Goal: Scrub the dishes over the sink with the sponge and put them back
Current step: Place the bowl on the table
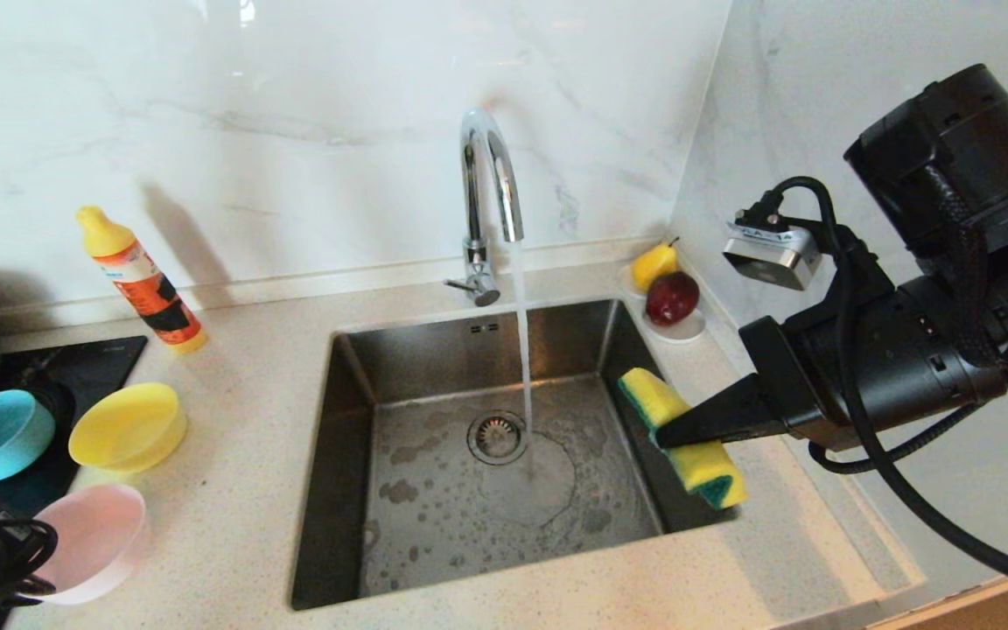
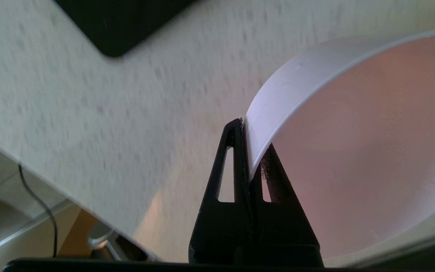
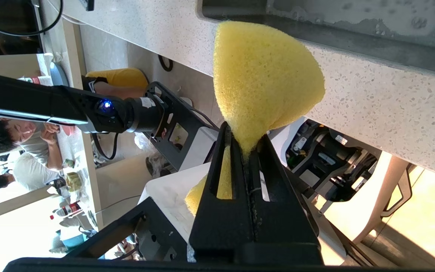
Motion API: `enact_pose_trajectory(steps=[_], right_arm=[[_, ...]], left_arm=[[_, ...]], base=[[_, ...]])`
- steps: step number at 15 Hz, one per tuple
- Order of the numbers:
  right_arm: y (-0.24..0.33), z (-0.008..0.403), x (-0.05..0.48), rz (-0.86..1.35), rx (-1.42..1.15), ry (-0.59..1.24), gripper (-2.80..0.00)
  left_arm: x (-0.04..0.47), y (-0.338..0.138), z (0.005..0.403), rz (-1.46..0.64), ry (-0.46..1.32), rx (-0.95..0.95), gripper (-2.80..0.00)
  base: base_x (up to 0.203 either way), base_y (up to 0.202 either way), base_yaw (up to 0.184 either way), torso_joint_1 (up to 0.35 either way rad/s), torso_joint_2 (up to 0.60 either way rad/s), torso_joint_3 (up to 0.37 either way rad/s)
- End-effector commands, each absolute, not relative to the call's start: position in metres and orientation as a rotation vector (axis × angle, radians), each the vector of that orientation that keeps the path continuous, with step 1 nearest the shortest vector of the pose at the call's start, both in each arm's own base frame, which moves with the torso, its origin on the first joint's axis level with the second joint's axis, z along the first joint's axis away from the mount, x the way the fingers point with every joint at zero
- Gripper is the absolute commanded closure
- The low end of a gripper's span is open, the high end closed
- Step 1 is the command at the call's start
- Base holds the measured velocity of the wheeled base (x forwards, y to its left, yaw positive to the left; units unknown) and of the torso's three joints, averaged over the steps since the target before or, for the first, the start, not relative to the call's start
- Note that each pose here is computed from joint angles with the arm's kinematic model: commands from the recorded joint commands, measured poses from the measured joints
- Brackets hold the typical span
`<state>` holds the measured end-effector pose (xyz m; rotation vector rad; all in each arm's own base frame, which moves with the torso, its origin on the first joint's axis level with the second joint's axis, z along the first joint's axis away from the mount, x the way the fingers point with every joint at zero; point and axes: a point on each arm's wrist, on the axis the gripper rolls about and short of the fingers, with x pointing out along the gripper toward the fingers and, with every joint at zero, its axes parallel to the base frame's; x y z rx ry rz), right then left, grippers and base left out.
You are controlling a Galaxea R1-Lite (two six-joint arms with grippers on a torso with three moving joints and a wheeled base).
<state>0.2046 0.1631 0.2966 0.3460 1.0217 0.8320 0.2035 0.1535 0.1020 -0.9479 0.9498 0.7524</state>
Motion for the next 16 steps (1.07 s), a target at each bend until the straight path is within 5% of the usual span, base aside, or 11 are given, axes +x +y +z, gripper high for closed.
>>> enact_pose_trajectory(steps=[1, 4, 5, 11, 15, 16], right_arm=[[0.163, 0.296, 0.204, 0.833, 0.348, 1.027, 0.0], [0.164, 0.296, 0.205, 0.833, 0.347, 1.029, 0.0], [0.164, 0.296, 0.204, 0.834, 0.347, 1.027, 0.0], [0.162, 0.296, 0.203, 0.834, 0.348, 1.027, 0.0], [0.161, 0.297, 0.202, 0.833, 0.348, 1.025, 0.0], [0.161, 0.298, 0.201, 0.835, 0.349, 1.021, 0.0]], left_arm=[[0.206, 0.157, 0.091, 0.764, 0.973, -0.962, 0.0], [0.206, 0.158, 0.089, 0.762, 0.977, -0.955, 0.0], [0.206, 0.158, 0.092, 0.759, 0.966, -0.951, -2.8], [0.203, 0.161, 0.114, 0.732, 0.871, -0.956, -2.8], [0.199, 0.158, 0.174, 0.681, 0.662, -0.863, -2.8], [0.2, 0.159, 0.188, 0.663, 0.633, -0.823, 0.0]], base=[[0.0, 0.0, 0.0, 0.0, 0.0, 0.0], [0.0, 0.0, 0.0, 0.0, 0.0, 0.0], [0.0, 0.0, 0.0, 0.0, 0.0, 0.0], [0.0, 0.0, 0.0, 0.0, 0.0, 0.0], [0.0, 0.0, 0.0, 0.0, 0.0, 0.0], [0.0, 0.0, 0.0, 0.0, 0.0, 0.0]])
